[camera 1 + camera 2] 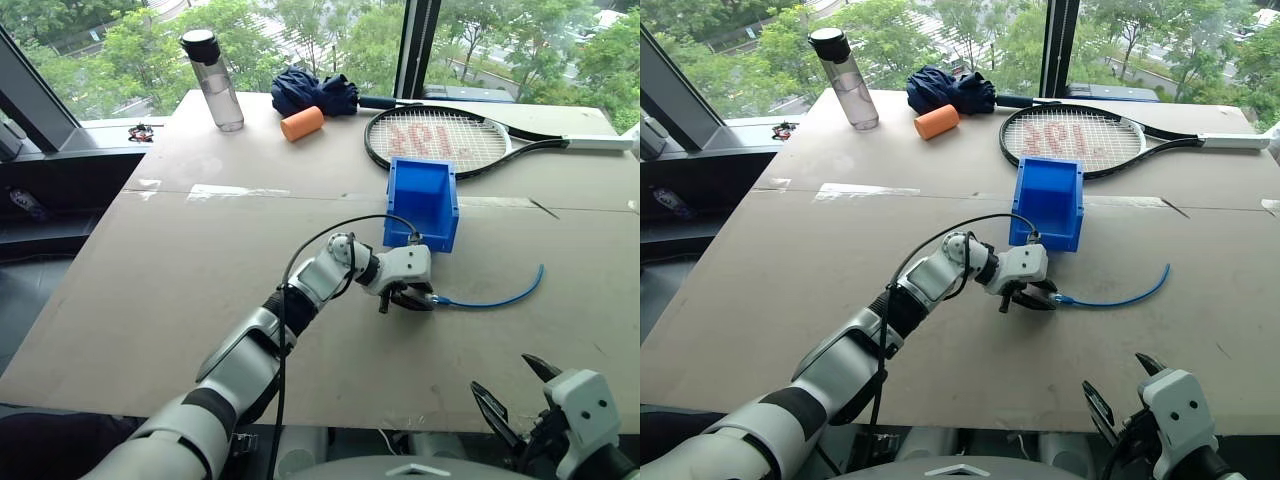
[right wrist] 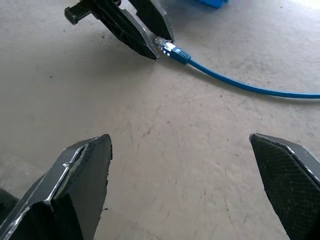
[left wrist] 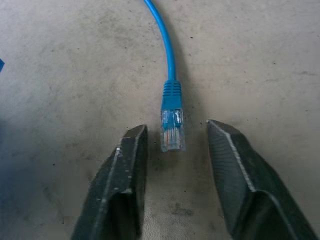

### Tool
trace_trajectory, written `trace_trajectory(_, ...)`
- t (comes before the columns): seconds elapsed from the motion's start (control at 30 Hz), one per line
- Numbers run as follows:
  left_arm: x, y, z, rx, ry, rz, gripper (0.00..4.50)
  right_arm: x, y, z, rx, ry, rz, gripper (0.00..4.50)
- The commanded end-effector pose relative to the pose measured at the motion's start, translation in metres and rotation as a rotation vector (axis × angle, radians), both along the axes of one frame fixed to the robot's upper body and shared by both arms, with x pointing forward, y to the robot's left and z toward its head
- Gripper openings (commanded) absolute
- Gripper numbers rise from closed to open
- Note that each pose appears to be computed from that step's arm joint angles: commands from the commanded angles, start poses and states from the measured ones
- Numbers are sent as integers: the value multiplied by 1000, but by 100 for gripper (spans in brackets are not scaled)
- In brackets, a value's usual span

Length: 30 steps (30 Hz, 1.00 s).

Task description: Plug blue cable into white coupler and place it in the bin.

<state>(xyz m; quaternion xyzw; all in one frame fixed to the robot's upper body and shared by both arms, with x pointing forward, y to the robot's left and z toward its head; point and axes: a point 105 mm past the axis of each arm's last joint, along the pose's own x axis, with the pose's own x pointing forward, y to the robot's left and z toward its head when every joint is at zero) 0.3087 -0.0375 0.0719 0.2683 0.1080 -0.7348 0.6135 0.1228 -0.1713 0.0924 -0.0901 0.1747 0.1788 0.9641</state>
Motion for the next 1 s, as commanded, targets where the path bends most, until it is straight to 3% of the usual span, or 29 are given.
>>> trace_trajectory(0.03,-8,-5,-2,6,16,-59,8,5,8,9,36,-56,-38,450)
trace_trajectory(0.23,-16,7,40,-165,295,-78,2,24,32,19,435,-96,-104,450)
trace_trajectory(0.37,-22,25,73,-259,490,-56,2,34,51,36,668,-108,-35,450)
trace_trajectory(0.53,-31,43,97,-327,614,-19,2,51,65,64,872,-151,68,450)
trace_trajectory(0.7,-40,51,105,-358,660,-2,2,68,73,82,970,-158,146,450)
trace_trajectory(0.8,-43,54,108,-374,664,7,0,77,76,90,1022,-154,179,361)
trace_trajectory(1.0,-45,57,112,-406,673,28,0,83,77,96,1058,-139,223,71)
